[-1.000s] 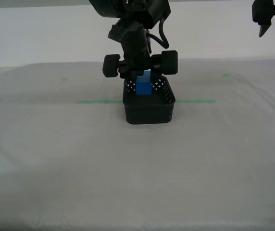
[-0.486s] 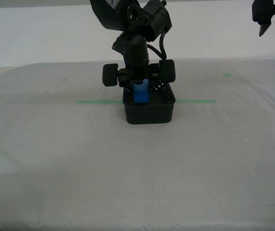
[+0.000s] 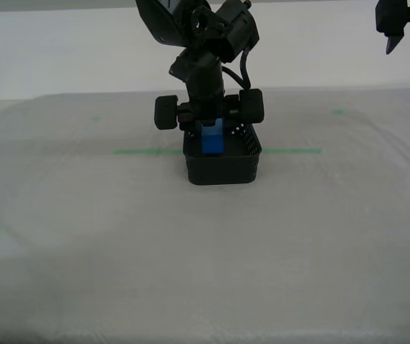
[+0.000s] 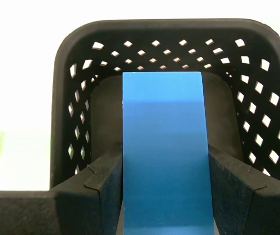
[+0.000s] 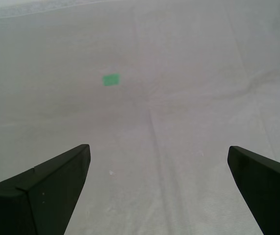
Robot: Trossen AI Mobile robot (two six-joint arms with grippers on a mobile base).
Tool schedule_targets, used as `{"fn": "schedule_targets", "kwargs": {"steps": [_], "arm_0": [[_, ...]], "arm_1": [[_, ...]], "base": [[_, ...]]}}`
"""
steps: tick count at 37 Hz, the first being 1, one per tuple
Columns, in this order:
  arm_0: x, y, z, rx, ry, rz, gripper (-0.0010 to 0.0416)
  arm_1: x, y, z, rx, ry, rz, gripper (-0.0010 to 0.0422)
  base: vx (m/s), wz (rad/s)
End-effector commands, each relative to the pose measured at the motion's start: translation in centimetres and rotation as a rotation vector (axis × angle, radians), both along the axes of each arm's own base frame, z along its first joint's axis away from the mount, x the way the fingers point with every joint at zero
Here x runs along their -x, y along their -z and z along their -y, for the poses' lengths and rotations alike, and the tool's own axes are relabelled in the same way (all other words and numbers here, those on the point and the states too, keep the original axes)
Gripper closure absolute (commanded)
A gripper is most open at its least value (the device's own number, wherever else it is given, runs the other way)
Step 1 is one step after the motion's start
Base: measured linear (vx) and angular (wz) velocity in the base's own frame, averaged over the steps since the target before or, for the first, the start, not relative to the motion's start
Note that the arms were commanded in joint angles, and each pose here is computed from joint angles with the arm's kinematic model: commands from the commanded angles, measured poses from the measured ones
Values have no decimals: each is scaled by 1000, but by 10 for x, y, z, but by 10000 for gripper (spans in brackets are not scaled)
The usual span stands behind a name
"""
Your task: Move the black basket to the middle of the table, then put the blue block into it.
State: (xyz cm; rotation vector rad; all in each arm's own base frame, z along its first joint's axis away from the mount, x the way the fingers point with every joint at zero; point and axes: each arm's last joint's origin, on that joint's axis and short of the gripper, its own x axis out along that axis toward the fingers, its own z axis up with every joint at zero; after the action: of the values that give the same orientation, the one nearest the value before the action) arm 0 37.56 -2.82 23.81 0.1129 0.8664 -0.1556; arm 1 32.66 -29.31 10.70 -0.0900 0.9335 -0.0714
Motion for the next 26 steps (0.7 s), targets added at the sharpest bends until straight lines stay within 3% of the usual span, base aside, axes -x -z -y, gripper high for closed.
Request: {"fn": "schedule_targets", "kwargs": {"steps": [1, 10, 26], "arm_0": [[0, -1, 0, 1, 0, 4, 12], [0, -1, 0, 1, 0, 3, 12], [0, -1, 0, 1, 0, 4, 12]], "arm_1": [[1, 1, 0, 6, 0, -5, 412], [2, 2, 0, 4, 2, -11, 389], [2, 2, 0, -11, 40, -7, 154]], "base": [[0, 0], [0, 0], [0, 0]]}}
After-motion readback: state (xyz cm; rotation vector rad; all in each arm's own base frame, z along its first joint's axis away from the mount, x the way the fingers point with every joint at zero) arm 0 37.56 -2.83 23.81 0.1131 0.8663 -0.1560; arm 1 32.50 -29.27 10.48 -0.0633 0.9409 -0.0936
